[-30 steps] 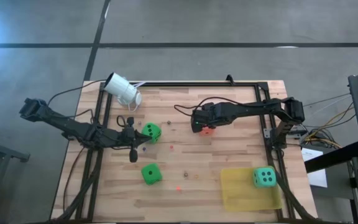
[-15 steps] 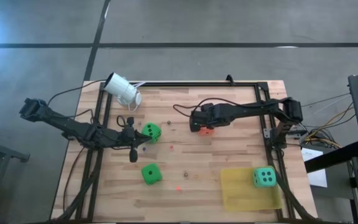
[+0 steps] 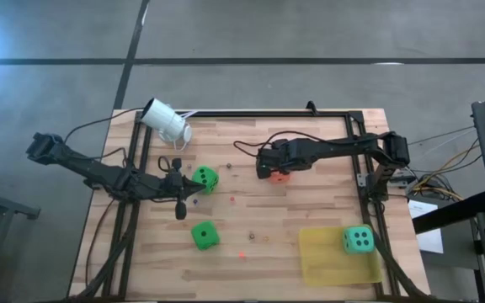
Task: Pick & Place Dice
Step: Put the large orange die into the yellow bin
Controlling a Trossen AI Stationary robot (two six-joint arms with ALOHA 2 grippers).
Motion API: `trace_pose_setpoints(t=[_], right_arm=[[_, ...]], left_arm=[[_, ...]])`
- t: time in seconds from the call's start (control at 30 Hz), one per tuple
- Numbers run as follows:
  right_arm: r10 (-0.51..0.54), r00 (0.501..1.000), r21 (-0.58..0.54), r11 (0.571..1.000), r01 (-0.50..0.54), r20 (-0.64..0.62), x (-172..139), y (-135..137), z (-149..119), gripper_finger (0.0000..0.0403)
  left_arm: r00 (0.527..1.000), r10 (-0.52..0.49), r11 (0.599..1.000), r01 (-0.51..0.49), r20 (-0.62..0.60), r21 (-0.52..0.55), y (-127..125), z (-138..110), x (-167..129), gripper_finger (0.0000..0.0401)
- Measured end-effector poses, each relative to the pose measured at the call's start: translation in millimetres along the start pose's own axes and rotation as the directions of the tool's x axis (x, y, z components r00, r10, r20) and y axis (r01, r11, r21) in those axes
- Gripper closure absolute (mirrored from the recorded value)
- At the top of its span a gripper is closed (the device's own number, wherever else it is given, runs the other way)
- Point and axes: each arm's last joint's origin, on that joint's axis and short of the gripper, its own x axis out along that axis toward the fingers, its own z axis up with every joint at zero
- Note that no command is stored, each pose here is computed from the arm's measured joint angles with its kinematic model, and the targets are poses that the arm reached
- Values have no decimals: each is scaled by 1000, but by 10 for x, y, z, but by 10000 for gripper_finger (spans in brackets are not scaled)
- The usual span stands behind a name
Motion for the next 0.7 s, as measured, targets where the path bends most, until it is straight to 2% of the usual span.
trace_pose_setpoints(t=[0.2,0.33,0.7], right_arm=[[-31,1000,-5,1000,31,-6,14,-29,-12,3],[-42,999,41,998,43,-8,38,-47,-24,3],[-24,1000,27,999,24,1,48,-26,-20,3]], left_arm=[[1000,0,1000,0,-1,0,0,-1,1,395],[1000,1,1000,-1,-1,0,0,-1,1,395],[1000,1,1000,-1,-1,0,0,-1,1,395]])
